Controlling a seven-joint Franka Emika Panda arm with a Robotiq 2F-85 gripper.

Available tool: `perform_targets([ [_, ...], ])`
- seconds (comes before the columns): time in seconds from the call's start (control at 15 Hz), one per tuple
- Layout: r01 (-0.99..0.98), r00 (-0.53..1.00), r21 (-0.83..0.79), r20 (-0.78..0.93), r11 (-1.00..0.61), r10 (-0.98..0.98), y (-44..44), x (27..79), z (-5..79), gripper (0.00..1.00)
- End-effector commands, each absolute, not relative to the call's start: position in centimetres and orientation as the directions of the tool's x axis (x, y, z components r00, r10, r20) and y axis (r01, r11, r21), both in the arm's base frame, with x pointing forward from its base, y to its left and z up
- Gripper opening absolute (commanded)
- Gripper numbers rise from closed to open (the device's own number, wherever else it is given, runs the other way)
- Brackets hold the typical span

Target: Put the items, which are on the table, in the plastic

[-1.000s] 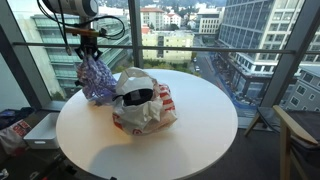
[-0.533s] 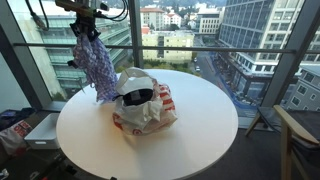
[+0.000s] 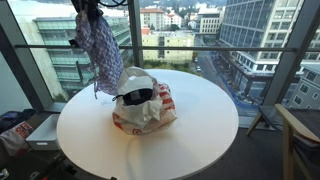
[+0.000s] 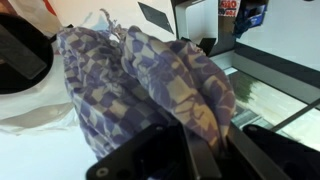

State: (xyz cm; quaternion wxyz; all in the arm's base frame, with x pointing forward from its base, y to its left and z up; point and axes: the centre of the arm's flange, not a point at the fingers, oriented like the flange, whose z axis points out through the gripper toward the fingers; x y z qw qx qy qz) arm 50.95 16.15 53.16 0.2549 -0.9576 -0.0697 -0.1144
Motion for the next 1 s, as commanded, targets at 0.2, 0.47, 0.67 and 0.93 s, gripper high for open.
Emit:
perform_targets([
  [0.2,0.081,0.911,-0.551,0.379,-0.83,-0.163,9.9,48.3,55.5,0.12],
  [0.47,0.01,0.856,-0.562,0.433,-0.827,-0.283,7.4,49.4,56.1,0.12],
  [0.67,-0.03,0.843,-0.542,0.438,-0.84,-0.313,6.3,51.2,54.8,0.12],
  [0.93,-0.104,0.872,-0.517,0.364,-0.85,-0.328,4.9,54.0,50.1,0.12],
])
